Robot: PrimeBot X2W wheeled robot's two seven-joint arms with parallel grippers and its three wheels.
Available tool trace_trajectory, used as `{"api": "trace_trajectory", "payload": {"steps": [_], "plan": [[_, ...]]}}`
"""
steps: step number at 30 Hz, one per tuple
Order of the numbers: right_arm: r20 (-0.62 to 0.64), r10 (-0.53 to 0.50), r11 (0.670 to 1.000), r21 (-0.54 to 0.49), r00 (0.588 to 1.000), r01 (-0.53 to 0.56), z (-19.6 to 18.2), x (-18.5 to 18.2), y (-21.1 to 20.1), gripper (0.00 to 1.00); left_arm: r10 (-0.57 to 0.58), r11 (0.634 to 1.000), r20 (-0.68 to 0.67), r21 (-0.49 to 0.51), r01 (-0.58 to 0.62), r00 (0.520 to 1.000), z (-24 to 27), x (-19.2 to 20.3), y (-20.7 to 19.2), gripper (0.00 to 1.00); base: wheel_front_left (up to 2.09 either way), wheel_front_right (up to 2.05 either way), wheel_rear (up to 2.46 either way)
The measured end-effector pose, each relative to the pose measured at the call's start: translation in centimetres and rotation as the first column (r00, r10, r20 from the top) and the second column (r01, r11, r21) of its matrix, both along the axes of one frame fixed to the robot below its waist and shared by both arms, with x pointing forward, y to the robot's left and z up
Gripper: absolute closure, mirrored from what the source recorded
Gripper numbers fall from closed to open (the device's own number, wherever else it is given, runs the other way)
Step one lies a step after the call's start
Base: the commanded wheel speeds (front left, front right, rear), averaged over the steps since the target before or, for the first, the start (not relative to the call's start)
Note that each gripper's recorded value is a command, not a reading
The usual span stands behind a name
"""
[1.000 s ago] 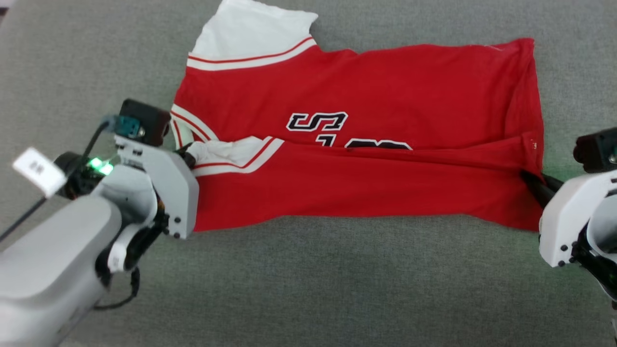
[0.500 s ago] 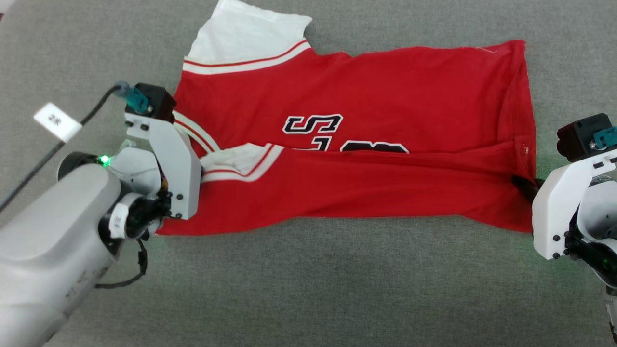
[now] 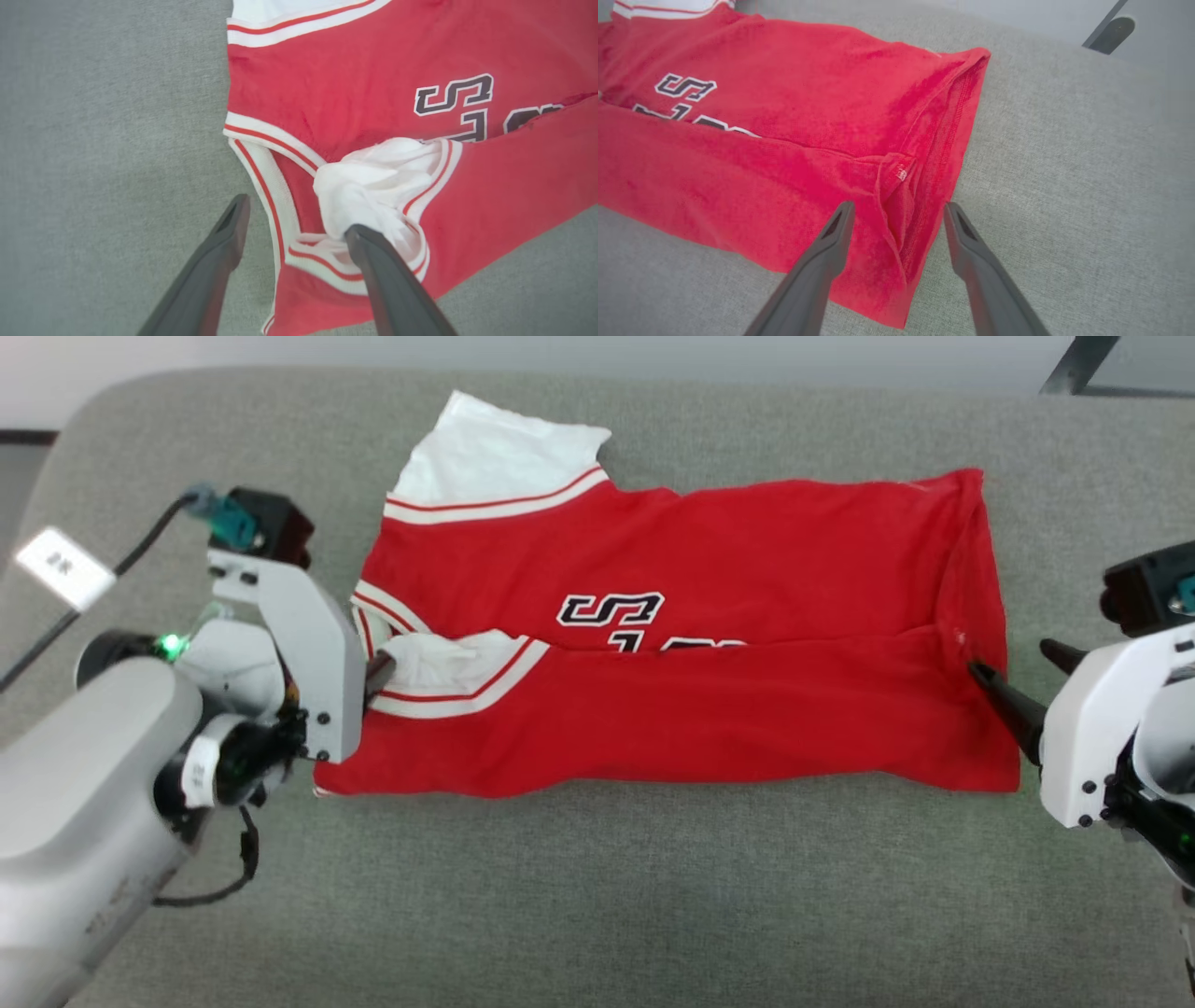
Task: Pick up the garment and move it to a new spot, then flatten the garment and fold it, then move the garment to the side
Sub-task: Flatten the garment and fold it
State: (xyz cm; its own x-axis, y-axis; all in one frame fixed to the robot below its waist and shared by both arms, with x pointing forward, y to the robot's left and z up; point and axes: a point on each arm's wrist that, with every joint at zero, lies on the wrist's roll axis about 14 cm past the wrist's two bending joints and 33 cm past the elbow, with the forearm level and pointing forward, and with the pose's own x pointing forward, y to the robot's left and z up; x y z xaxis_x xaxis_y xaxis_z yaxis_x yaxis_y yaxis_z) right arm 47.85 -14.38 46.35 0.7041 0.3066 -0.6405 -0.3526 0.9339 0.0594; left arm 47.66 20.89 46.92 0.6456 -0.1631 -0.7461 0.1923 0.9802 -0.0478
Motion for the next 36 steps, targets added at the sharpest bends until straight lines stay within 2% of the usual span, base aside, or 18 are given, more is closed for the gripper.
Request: {"api": "trace_trajectory", "payload": {"steps": [3, 10, 17, 19, 25, 30, 36], "plan": [[0.061, -0.006, 1.000, 0.016, 0.998, 0.005, 1.3, -0.3, 0.0, 0.00, 0.038, 0.999, 0.017, -0.008, -0.038, 0.999, 0.2, -0.7, 0.4, 0.00, 0.00, 0.00, 0.00], [0.179, -0.028, 0.998, 0.067, 0.983, 0.016, 4.0, -1.4, 0.1, 0.00, 0.071, 0.996, -0.065, -0.051, -0.074, 0.995, -0.7, -3.2, 0.7, 0.00, 0.00, 0.00, 0.00], [0.182, -0.079, 0.994, 0.083, 0.980, 0.064, 4.2, -3.3, -1.3, 0.00, 0.053, 0.994, -0.157, -0.083, -0.066, 0.986, -0.7, -4.0, 0.7, 0.00, 0.00, 0.00, 0.00], [0.186, -0.091, 0.994, 0.079, 0.978, 0.077, 4.3, -3.6, -1.7, 0.00, 0.019, 0.997, -0.178, -0.070, -0.032, 0.984, -0.6, -4.1, 0.6, 0.00, 0.00, 0.00, 0.00], [0.202, -0.119, 0.990, 0.096, 0.972, 0.101, 5.1, -4.0, -2.3, 0.00, 0.019, 0.999, -0.222, -0.039, -0.029, 0.975, 0.3, -3.3, 1.2, 0.00, 0.00, 0.00, 0.00], [0.269, -0.117, 0.990, 0.107, 0.956, 0.091, 6.7, -4.3, -2.2, 0.00, -0.013, 0.999, -0.176, -0.052, 0.004, 0.984, 2.0, -2.6, 0.5, 0.00, 0.00, 0.00, 0.00], [0.410, -0.127, 0.987, 0.138, 0.903, 0.076, 9.7, -4.7, -2.1, 0.00, -0.029, 0.997, -0.059, -0.073, 0.025, 0.998, 3.6, -2.5, -0.2, 0.00, 0.00, 0.00, 0.00]]}}
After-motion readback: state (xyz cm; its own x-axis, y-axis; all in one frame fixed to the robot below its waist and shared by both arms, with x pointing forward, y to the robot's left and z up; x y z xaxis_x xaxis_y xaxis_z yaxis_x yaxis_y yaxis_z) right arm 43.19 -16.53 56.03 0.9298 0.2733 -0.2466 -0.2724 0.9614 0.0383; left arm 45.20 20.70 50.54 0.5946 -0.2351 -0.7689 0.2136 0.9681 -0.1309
